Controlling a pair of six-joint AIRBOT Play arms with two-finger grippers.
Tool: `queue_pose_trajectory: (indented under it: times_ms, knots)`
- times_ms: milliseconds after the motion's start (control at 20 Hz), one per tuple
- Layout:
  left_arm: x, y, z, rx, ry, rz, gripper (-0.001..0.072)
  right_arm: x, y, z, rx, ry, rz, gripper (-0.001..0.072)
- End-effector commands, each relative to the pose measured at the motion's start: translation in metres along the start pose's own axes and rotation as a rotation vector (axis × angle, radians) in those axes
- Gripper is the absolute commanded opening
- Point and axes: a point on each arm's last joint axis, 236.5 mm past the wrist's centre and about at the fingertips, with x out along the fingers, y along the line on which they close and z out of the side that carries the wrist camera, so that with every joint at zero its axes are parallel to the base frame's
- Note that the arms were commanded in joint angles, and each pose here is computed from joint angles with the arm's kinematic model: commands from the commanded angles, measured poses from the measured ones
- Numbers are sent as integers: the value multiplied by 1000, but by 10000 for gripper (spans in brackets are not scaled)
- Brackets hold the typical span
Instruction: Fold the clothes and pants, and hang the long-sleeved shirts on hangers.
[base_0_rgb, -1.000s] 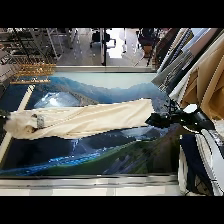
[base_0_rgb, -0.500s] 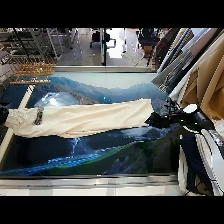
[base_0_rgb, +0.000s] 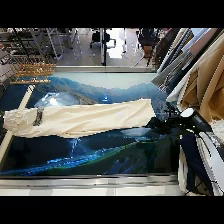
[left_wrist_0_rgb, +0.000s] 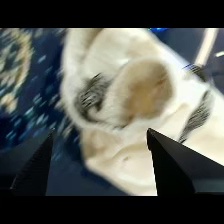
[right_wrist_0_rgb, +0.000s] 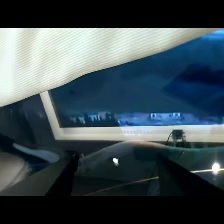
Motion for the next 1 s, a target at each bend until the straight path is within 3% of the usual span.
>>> queue_pose_trajectory:
  times_ms: [0,250,650,850,900,950]
  knots:
    - [-11,6,-51,7,212,56,651,11,-8,5,134,-48,2,586]
    - [22,-38,-107,15,394,-51,651,21,-22,18,259,-113,-10,587]
    - [80,-43,-113,41,375,-25,651,55,-39,52,366,-212,37,583]
    - [108,-61,-104,-30,313,-90,637,65,-40,84,343,-290,73,564]
    - [115,-66,-100,-34,290,-95,627,70,-39,89,332,-287,78,563]
    - [119,-69,-98,-31,274,-90,505,75,-36,95,315,-279,80,563]
